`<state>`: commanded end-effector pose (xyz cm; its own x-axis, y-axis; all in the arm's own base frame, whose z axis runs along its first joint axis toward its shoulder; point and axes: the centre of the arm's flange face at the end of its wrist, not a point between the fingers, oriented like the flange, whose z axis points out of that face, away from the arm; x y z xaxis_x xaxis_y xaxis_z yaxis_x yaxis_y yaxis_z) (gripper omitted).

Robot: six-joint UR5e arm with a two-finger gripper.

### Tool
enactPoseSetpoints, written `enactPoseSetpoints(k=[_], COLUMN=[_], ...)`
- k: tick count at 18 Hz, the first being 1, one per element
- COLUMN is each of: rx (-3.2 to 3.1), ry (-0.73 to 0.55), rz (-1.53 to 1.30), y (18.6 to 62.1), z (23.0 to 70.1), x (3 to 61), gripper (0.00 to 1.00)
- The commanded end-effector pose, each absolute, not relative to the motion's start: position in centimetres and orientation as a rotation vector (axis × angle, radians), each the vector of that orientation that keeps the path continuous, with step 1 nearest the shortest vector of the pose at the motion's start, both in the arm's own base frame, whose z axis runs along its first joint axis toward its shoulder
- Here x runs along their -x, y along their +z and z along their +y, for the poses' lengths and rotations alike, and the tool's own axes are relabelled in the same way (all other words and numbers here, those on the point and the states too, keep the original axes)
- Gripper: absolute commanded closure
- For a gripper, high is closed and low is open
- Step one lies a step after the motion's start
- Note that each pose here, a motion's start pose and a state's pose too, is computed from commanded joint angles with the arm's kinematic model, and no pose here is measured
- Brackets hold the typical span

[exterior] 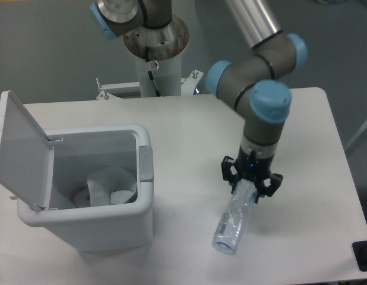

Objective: Place the trash in the trash can
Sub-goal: 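Carry the bottle over the trash can and lower it inside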

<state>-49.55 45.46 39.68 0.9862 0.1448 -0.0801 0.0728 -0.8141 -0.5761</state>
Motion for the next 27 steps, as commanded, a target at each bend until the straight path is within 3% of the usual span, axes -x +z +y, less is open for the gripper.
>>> enactPoseSetpoints(k=[5,10,21,27], rx=[2.308,2.231,2.216,2.244], ry=[0.152,0.121,0.007,-0.11], rz=[-0.319,-0.408,-0.201,-0.077], y=[47.7,52.0,56.2,55.2], z=[45.1,46.2,51.9,55.3], x=[49.6,46.9,30.7,21.8], gripper=[0.37,0.37,0.37,0.37])
